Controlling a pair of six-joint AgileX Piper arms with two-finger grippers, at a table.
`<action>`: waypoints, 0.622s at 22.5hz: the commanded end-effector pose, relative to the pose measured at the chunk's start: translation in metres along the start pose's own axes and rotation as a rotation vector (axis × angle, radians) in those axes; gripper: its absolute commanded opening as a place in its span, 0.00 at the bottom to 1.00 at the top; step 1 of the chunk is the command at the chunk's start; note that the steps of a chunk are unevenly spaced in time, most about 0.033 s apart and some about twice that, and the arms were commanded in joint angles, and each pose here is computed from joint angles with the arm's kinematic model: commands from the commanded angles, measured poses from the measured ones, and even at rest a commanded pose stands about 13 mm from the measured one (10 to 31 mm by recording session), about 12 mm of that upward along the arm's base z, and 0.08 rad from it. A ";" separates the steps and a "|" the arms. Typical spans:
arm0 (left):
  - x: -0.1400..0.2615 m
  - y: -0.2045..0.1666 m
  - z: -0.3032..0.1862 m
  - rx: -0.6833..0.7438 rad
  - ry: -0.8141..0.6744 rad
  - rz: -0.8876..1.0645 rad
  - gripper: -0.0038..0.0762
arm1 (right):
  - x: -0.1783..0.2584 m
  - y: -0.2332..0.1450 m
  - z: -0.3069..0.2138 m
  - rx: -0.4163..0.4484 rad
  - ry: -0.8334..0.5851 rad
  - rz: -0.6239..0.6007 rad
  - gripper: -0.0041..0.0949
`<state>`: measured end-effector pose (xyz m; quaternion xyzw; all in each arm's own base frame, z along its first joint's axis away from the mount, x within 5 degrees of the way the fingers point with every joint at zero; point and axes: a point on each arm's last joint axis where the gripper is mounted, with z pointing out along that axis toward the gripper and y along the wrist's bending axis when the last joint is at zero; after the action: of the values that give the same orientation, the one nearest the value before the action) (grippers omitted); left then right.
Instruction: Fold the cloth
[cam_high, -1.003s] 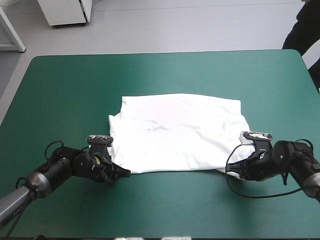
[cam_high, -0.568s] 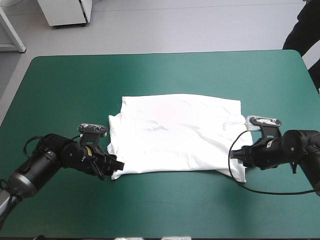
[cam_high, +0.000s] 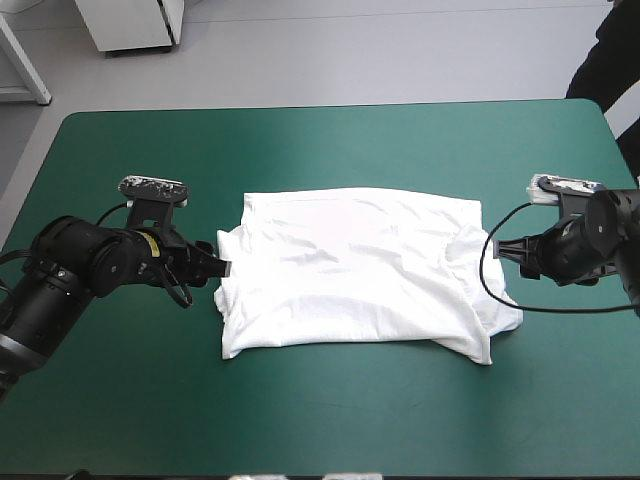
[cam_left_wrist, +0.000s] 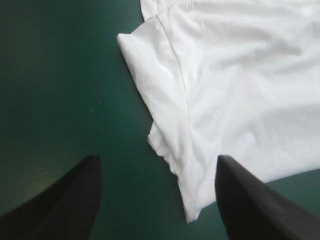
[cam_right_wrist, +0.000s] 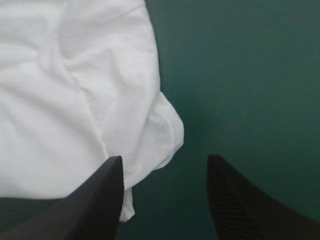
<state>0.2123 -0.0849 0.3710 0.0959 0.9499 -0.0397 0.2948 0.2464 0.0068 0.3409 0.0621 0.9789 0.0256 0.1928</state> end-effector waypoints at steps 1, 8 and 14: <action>-0.009 0.000 -0.014 0.018 -0.091 -0.013 0.63 | -0.017 -0.005 0.010 -0.001 -0.036 0.010 0.53; -0.009 -0.001 -0.014 0.022 -0.092 -0.016 0.58 | -0.024 -0.001 0.070 -0.048 0.052 0.033 0.53; -0.009 -0.001 -0.014 0.024 -0.091 -0.027 0.56 | 0.004 -0.005 0.102 -0.043 0.105 0.056 0.53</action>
<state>0.2124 -0.0849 0.3714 0.0916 0.9500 -0.0414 0.2958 0.2822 0.0074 0.2395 0.0792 0.9899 0.0508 0.1060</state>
